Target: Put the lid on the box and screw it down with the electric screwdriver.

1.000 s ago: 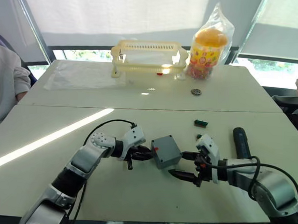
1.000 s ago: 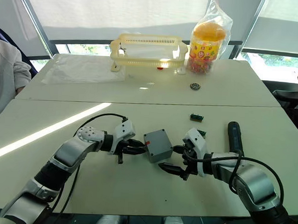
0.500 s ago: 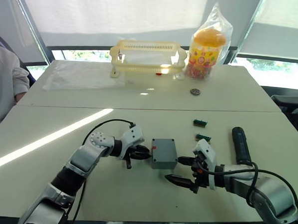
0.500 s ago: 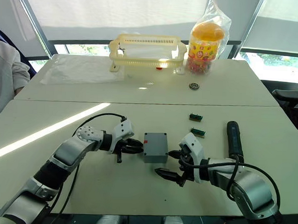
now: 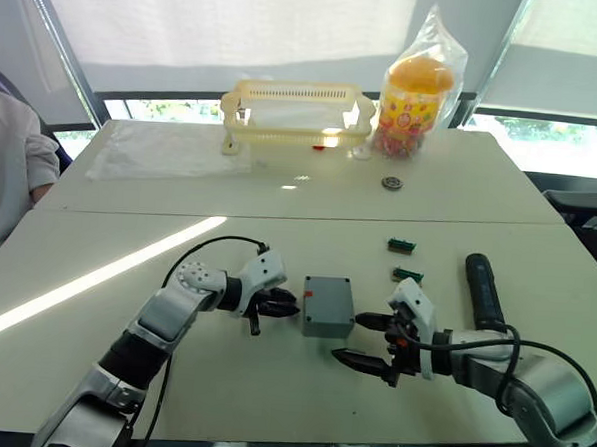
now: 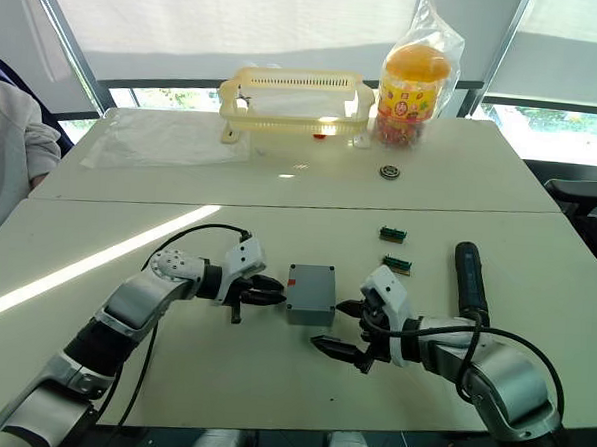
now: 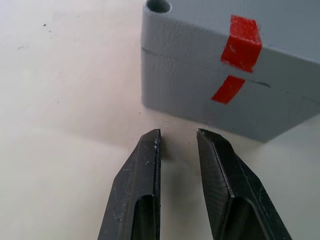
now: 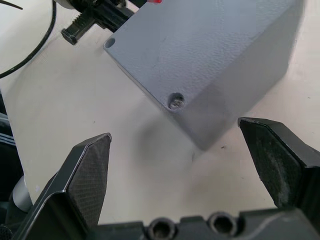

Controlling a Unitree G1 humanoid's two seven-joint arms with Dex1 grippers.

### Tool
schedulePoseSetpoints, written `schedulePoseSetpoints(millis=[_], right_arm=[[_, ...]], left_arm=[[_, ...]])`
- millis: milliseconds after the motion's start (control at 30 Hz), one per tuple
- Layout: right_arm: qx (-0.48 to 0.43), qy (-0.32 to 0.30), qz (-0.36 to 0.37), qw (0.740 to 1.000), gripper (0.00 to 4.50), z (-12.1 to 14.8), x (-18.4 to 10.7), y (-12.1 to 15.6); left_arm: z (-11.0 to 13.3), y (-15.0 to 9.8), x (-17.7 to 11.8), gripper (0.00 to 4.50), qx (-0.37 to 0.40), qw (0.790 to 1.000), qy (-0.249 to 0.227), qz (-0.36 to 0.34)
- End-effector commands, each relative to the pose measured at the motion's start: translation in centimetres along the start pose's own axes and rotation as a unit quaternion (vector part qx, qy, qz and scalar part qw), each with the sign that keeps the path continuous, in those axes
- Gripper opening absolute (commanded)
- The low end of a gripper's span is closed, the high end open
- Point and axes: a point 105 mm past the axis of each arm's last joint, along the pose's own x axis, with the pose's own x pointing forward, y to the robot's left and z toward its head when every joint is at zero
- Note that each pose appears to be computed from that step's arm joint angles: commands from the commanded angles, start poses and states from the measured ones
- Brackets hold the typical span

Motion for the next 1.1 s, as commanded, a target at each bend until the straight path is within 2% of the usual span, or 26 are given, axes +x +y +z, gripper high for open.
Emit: schedulePoseSetpoints(millis=[33, 200, 333, 433, 467, 500, 600, 1100], right_arm=[[-0.024, -0.033, -0.028, 0.999, 4.44, 2.2, -2.3, -0.9], [-0.021, -0.09, -0.114, 0.989, 4.44, 4.4, -4.5, -5.0], [-0.031, -0.12, -0.184, 0.975, 4.44, 5.2, -4.3, -8.2], [-0.044, -0.114, -0.217, 0.969, 4.44, 4.7, -3.5, -10.0], [-0.046, -0.109, -0.225, 0.967, 3.93, 4.3, -3.1, -10.6], [-0.049, -0.106, -0.231, 0.966, 3.63, 4.0, -2.8, -11.0], [-0.05, -0.113, -0.237, 0.964, 2.09, 3.7, -2.4, -11.6], [-0.034, -0.126, -0.244, 0.961, 2.09, 2.5, -1.9, -11.6]], left_arm=[[1.8, 0.4, -2.3, 1.13, 0.025, 0.999, -0.026, 0.005], [5.0, 0.1, -4.8, 1.13, 0.04, 0.997, -0.064, -0.007], [6.5, -0.6, -5.3, 1.13, 0.067, 0.995, -0.07, -0.025], [7.4, -0.9, -5.1, 1.13, 0.086, 0.993, -0.071, -0.029], [7.8, -1.1, -5.0, 1.13, 0.091, 0.993, -0.075, -0.031], [8.1, -1.3, -4.8, 1.13, 0.096, 0.992, -0.078, -0.033], [8.5, -1.7, -4.6, 1.13, 0.1, 0.991, -0.082, -0.036], [8.0, -2.0, -4.3, 1.13, 0.088, 0.993, -0.074, -0.04]])
